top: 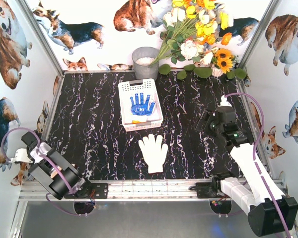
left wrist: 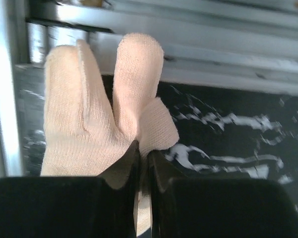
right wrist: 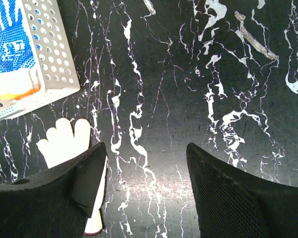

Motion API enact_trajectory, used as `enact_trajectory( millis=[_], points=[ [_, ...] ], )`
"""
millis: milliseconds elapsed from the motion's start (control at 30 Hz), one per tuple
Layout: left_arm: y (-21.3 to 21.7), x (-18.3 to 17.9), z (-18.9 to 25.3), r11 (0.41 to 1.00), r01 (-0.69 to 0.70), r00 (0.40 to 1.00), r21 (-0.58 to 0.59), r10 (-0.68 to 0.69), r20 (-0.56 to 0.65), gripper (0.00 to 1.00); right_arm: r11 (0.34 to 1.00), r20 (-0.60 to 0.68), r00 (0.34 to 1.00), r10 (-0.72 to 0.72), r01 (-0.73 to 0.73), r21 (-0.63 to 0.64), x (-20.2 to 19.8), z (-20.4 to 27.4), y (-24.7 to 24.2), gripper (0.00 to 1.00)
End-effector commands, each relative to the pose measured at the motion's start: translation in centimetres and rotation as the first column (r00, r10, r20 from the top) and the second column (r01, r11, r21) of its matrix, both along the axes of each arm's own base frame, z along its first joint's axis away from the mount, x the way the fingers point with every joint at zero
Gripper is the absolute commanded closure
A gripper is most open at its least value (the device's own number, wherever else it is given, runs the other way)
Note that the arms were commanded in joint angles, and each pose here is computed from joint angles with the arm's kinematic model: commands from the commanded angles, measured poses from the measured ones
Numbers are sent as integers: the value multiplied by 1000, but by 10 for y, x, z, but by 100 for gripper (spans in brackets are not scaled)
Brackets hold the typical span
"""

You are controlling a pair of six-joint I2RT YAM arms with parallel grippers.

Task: Put the gloves into the storage basket
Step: Pick up the glove at the corner of the board.

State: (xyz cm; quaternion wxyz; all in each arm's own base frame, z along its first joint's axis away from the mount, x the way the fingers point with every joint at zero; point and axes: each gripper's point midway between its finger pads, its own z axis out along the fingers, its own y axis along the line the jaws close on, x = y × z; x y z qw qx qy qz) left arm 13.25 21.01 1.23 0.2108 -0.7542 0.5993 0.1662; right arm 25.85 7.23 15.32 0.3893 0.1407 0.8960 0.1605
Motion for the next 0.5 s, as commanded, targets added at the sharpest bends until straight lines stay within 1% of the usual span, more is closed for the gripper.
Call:
enact_trajectory(
  millis=[0,167,267,333,367,400,467],
  points=[
    [-25,39,2,981,194,976,-24,-191,103,100,1000,48,999,8,-9,24,3,11,3,32],
    [-45,79,37,904,417,900,91,-425,99,100,999,41,999,1,-3,46,-1,15,5,32],
    [-63,99,62,831,532,824,163,-552,128,100,996,47,999,-3,-1,93,-1,14,11,32],
    [-76,112,80,757,616,742,220,-651,160,100,990,54,999,1,-9,138,1,15,17,32],
    [-78,116,88,725,642,711,250,-685,159,100,987,60,998,6,-16,163,3,17,21,32],
    [-86,123,98,683,677,661,274,-728,183,100,981,67,998,23,-35,190,3,19,27,32],
    [-101,139,118,573,749,533,332,-819,212,100,970,84,995,44,-63,237,6,25,36,32]
  ],
)
